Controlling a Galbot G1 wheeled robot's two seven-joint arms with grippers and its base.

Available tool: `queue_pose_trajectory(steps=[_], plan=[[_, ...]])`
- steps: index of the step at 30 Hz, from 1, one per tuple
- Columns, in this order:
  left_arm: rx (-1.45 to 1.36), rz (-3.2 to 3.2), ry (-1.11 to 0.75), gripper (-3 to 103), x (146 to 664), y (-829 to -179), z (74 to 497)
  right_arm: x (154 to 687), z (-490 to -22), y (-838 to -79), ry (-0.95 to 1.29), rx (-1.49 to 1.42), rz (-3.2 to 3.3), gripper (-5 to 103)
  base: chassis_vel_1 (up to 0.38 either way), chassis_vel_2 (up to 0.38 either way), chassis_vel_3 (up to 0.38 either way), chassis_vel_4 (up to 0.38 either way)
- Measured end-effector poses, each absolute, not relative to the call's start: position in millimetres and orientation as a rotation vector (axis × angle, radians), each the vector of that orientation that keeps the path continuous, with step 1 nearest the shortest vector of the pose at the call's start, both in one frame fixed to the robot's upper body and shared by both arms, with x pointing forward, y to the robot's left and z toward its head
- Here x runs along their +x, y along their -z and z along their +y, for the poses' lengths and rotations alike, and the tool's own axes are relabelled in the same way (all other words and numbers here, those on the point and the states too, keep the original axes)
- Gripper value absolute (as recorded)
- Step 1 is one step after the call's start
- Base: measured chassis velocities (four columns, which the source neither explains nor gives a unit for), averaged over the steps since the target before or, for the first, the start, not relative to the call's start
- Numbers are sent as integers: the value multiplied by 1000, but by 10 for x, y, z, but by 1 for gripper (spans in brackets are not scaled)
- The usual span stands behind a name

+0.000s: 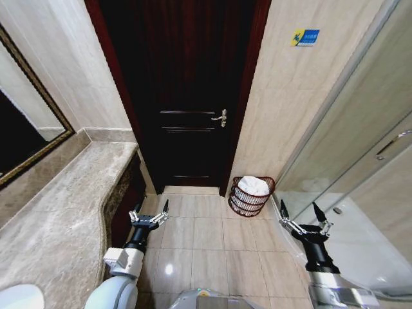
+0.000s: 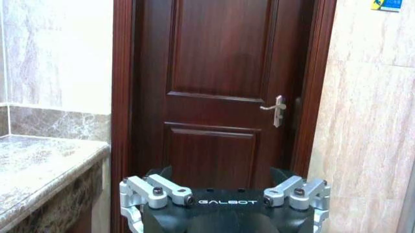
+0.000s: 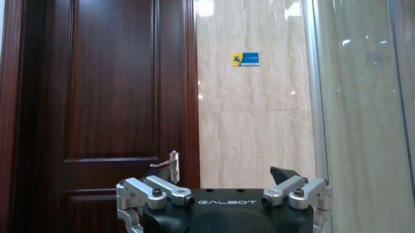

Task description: Discard the used towel into the hamper.

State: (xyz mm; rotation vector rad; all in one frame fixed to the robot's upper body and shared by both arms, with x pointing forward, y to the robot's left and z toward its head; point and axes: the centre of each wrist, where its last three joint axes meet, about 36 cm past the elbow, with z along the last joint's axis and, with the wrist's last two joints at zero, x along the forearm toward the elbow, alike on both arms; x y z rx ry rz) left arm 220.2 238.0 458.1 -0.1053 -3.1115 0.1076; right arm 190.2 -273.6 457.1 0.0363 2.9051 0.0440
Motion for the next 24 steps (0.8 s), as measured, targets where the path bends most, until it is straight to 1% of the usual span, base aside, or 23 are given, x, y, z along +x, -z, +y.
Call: queue_pose_trajectory(steps=[24], plan=[[-105, -3112, -108, 100, 2202, -4581, 2380, 1902, -2736, -4571, -44, 36, 2905, 100, 0, 0, 0, 0]])
